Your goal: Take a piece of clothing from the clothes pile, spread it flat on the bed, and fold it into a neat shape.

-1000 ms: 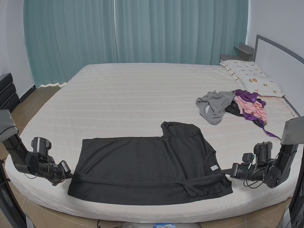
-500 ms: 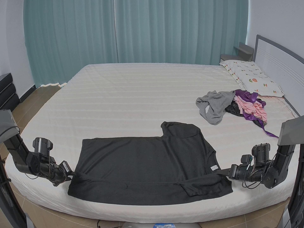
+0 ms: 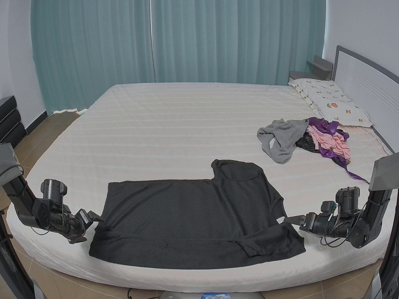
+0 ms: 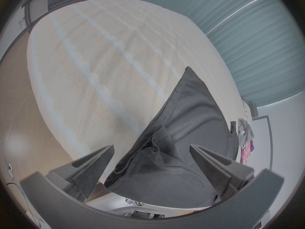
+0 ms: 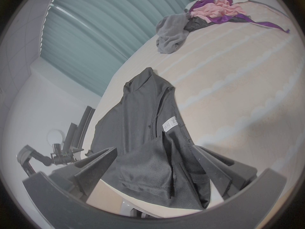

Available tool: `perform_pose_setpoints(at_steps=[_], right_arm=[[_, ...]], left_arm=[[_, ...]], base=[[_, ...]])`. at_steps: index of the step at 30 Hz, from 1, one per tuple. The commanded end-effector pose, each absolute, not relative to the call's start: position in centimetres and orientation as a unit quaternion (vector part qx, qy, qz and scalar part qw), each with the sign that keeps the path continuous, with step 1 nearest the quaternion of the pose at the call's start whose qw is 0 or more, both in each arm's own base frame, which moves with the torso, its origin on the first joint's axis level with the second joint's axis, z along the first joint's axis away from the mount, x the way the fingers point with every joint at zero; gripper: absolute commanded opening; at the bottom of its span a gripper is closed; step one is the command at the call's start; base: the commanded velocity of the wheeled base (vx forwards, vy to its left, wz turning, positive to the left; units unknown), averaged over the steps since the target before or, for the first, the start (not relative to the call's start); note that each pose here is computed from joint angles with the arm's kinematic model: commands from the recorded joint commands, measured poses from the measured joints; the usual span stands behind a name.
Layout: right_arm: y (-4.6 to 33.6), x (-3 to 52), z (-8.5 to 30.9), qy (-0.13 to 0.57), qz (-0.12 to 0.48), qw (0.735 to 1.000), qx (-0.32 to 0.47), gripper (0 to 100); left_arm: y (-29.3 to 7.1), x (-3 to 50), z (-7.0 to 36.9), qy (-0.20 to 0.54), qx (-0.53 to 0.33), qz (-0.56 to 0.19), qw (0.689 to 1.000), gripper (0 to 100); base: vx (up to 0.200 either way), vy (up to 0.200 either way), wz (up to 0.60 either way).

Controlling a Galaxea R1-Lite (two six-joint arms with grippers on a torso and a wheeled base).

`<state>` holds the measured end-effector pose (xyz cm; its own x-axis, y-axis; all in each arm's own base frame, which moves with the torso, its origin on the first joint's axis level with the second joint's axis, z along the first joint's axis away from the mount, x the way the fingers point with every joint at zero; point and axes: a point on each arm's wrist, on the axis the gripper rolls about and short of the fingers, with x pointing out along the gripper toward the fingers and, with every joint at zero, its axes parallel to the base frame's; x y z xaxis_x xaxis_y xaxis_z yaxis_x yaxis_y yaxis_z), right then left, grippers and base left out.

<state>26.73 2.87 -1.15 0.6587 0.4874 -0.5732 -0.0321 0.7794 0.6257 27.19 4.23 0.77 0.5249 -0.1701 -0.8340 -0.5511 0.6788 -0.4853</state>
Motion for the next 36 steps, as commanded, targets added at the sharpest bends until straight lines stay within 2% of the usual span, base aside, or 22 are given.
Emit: perform_pose_setpoints(at_steps=[1,11,14,33,36], right_arm=[[2.7,26.6,-0.2,0.373,0.145,0.861,0.314,100],[2.6,26.6,-0.2,0.374,0.141,0.860,0.318,100],[2.6,26.6,-0.2,0.373,0.141,0.860,0.318,100],[2.7,26.6,0.3,0.365,0.148,0.863,0.315,100],[2.8,26.6,0.3,0.366,0.148,0.863,0.316,100]], left_arm=[[4.4,27.0,2.1,0.451,-0.386,0.119,0.796,100],[4.7,26.7,2.4,0.446,-0.394,0.123,0.794,100],[5.1,26.7,2.6,0.442,-0.423,0.108,0.783,100],[5.0,26.3,3.2,0.438,-0.423,0.100,0.787,100],[4.7,26.3,3.9,0.430,-0.422,0.093,0.793,100]], base=[[0.000,0.000,0.00],[0.000,0.000,0.00],[0.000,0.133,0.00],[0.000,0.011,0.00],[0.200,0.000,0.00]])
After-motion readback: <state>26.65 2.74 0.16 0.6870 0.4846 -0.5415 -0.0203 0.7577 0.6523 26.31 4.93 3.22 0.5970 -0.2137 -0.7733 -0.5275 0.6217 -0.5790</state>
